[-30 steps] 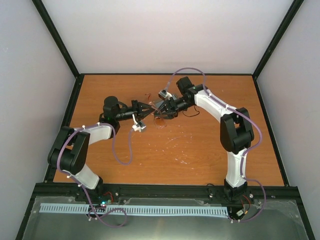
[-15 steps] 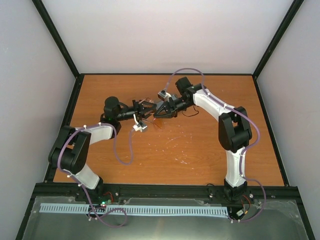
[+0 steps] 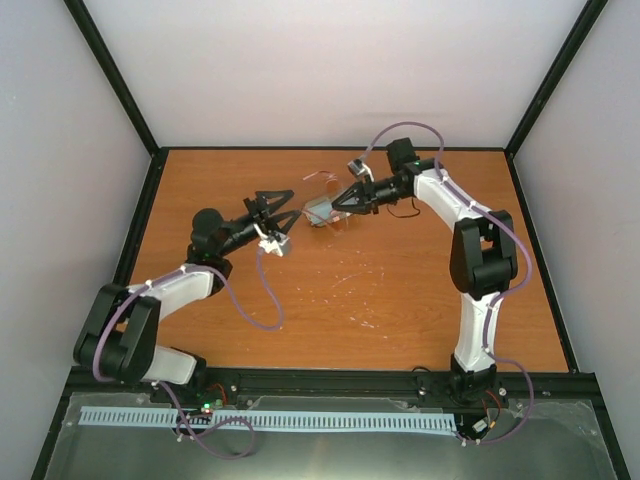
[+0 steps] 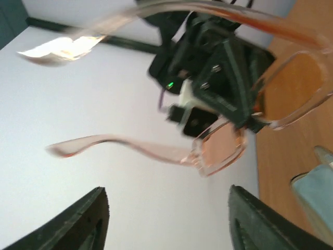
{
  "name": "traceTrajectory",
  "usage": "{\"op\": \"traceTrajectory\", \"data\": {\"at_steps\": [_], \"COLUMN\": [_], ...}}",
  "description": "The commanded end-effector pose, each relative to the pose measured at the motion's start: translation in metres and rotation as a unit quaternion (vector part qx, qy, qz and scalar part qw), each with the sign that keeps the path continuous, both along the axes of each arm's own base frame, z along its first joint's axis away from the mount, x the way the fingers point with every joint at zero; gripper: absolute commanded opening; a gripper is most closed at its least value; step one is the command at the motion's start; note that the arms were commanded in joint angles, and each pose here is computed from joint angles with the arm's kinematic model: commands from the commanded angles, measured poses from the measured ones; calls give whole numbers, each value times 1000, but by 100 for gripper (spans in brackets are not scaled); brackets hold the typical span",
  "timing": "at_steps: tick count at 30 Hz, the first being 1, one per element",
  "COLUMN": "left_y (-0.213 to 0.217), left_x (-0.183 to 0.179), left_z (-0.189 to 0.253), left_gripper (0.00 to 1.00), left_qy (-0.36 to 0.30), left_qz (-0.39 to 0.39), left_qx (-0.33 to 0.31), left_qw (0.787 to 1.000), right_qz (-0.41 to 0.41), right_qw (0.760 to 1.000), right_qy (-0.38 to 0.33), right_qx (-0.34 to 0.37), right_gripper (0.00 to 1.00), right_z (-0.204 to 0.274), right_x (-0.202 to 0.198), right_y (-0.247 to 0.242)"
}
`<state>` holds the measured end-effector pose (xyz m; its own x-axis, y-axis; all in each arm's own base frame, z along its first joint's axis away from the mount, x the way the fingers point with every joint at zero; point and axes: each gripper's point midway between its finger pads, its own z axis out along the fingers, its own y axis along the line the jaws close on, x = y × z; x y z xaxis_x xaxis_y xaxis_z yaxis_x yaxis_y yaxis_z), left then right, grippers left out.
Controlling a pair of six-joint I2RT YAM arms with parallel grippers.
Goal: Organize the sunglasses
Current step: Fold the sunglasses.
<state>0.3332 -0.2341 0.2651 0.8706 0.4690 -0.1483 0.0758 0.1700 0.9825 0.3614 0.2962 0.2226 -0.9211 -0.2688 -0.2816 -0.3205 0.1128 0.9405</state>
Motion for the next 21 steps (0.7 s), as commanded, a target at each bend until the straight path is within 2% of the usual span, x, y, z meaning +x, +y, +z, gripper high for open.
{"op": "traceTrajectory", "data": {"at_steps": [1,4,6,8,13,17,21], "left_y": [24,31,32,32,24,2,-9], "left_x": [30,70,90,105,115,91,66], "left_z": [20,23,31,43,62,67,70], "left_gripper": [53,30,23,19,14,14,15], "left_qy": [181,321,392,441,533,601,661], "left_qz": [97,145,140,121,42,-58,-138], "left_qx": [-120,-175,-209,-236,-257,-220,-195], "left_qw": [971,919,885,858,805,766,711], "right_qz": [-12,1,14,28,39,36,33], "right_qw": [999,999,1000,1000,999,999,999], "right_qy": [-31,-22,-14,-6,-9,-14,-21], "right_qx": [-9,-25,-22,-8,13,16,18], "right_gripper": [3,3,3,3,3,3,3], "right_z": [13,0,-4,-2,11,14,15], "right_x": [2,-7,-15,-24,-30,-24,-13], "right_y": [-7,-5,-2,1,4,6,11]}}
